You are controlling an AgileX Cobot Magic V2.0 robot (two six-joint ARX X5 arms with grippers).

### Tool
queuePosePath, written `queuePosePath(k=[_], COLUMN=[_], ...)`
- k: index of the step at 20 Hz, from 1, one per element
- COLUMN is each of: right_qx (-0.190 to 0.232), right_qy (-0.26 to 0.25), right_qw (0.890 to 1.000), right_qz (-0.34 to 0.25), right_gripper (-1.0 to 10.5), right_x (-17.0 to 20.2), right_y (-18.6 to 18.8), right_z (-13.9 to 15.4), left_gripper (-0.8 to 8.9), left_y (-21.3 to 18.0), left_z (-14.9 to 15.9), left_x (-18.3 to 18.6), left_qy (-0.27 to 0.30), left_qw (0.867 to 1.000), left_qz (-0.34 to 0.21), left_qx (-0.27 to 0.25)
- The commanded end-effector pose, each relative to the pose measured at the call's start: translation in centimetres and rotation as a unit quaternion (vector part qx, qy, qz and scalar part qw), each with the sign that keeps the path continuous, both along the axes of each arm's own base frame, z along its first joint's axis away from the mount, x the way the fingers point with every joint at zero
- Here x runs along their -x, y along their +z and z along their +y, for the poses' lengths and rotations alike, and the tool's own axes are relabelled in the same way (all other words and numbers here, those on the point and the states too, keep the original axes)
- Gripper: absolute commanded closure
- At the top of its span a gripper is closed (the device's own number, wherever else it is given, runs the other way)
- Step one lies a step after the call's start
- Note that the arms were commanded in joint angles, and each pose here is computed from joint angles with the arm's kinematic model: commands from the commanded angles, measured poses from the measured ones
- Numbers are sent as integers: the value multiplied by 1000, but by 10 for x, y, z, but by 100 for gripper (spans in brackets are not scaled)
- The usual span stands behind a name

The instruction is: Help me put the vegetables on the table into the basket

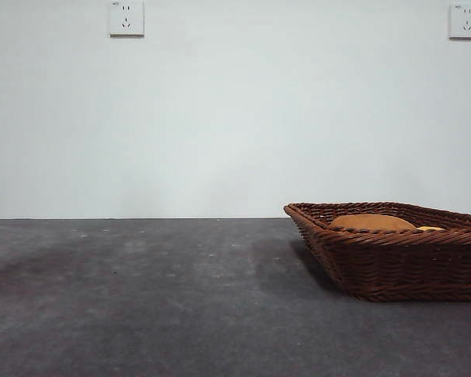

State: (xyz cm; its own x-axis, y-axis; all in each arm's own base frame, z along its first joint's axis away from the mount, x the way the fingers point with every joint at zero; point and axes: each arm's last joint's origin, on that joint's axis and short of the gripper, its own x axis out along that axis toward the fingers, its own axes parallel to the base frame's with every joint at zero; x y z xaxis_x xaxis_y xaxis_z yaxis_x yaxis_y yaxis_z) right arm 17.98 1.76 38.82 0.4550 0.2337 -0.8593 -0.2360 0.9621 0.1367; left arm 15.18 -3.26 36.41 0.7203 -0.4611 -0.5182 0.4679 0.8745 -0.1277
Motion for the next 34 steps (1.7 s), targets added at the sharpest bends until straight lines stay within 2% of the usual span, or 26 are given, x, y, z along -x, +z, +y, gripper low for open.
queuePosePath(k=[1, 3, 5, 7, 9, 11, 12, 17, 21, 25, 29, 34], right_qx=[3, 3, 4, 4, 4, 4, 4, 4, 4, 4, 4, 4], right_qy=[-2, -2, -2, -2, -2, -2, -2, -2, -2, -2, -2, -2], right_qw=[1000, 999, 999, 999, 999, 999, 999, 999, 999, 999, 999, 999], right_qz=[24, 33, 38, 40, 41, 41, 41, 41, 41, 41, 41, 41], right_gripper=[946, 946, 946, 946, 946, 946, 946, 946, 946, 946, 946, 946], right_x=[-4, -9, -12, -13, -13, -14, -14, -14, -14, -14, -14, -14], right_y=[-6, -9, -11, -11, -12, -12, -12, -12, -12, -12, -12, -12], right_z=[0, 1, 1, 1, 1, 1, 1, 1, 1, 1, 1, 1], left_gripper=[817, 817, 817, 817, 817, 817, 817, 817, 817, 817, 817, 817], left_y=[5, 10, 17, 16, -3, -31, -48, -135, -185, -206, -215, -215], left_z=[0, 7, 17, 24, 29, 33, 34, 35, 34, 34, 34, 33], left_x=[-2, 2, 16, 37, 52, 58, 59, 57, 54, 54, 56, 55], left_qy=[0, 55, 122, 143, 175, 208, 216, 238, 247, 248, 249, 247], left_qw=[999, 994, 979, 966, 944, 926, 922, 927, 936, 940, 950, 951], left_qz=[-35, -74, -127, -198, -266, -304, -313, -289, -251, -232, -190, -185], left_qx=[-13, -59, -100, -88, -82, -82, -71, -9, 18, 27, 18, 31])
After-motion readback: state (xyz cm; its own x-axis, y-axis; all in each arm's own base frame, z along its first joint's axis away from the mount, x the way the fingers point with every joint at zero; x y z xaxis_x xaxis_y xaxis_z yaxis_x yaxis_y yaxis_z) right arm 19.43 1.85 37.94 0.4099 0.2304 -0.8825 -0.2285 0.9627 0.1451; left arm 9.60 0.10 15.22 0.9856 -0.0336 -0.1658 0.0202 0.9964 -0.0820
